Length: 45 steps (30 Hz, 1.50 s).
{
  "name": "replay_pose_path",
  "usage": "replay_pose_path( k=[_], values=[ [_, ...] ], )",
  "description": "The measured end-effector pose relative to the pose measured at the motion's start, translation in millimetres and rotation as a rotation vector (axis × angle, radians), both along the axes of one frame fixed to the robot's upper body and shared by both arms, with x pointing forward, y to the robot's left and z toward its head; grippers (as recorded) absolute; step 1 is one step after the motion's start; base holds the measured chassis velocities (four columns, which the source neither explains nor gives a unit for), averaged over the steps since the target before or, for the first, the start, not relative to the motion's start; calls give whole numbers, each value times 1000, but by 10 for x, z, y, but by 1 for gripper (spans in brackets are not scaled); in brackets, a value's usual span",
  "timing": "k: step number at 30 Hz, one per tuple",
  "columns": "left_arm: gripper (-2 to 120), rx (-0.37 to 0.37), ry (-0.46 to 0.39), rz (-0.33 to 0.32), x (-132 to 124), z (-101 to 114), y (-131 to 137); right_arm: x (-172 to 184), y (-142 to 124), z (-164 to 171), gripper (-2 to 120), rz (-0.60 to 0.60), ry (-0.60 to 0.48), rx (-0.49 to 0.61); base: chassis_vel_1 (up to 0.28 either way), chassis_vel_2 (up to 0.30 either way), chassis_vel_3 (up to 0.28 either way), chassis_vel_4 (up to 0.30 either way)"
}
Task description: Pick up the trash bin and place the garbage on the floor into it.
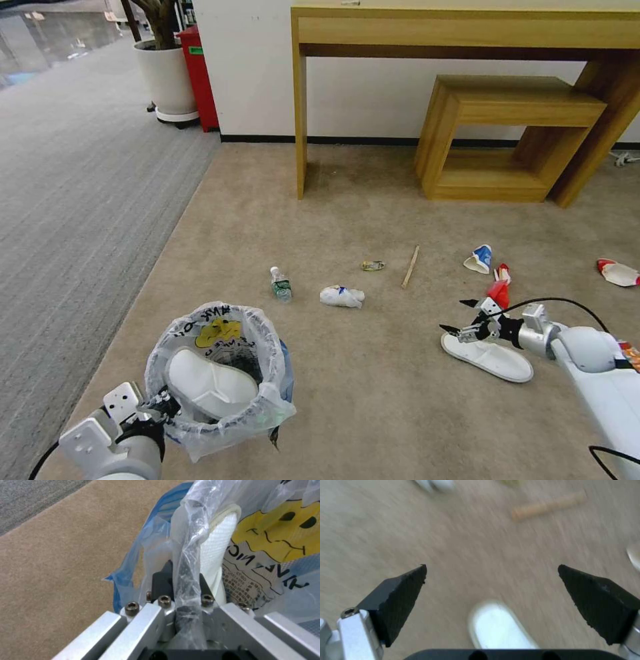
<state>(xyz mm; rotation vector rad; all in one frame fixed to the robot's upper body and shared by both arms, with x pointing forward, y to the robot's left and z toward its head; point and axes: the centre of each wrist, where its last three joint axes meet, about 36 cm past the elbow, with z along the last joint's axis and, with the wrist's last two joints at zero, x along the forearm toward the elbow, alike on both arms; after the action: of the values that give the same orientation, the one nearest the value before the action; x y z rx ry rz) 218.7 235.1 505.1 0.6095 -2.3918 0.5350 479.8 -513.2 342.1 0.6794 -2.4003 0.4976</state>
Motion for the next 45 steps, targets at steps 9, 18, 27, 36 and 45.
replay_pose_path(
  k=[9, 18, 27, 36, 45],
  values=[
    [0, 0, -7, -5, 12, 6, -4, -134, -350, -347, 100, -237, 58, -102, 0, 0, 0, 0],
    [0, -3, -11, -8, 19, 10, -10, -36, -385, -467, 100, -237, 72, -78, 0, 0, 0, 0],
    [0, 9, -3, 0, -2, 2, 24, 55, -332, -728, 100, -232, 131, -118, 0, 0, 0, 0],
    [0, 7, -5, 2, 0, 3, 22, -3, -412, -801, 96, -263, 158, -171, 0, 0, 0, 0],
    [0, 1, -5, 0, 2, 2, 5, -21, -474, -800, 68, -291, 159, -183, 0, 0, 0, 0]
  ],
)
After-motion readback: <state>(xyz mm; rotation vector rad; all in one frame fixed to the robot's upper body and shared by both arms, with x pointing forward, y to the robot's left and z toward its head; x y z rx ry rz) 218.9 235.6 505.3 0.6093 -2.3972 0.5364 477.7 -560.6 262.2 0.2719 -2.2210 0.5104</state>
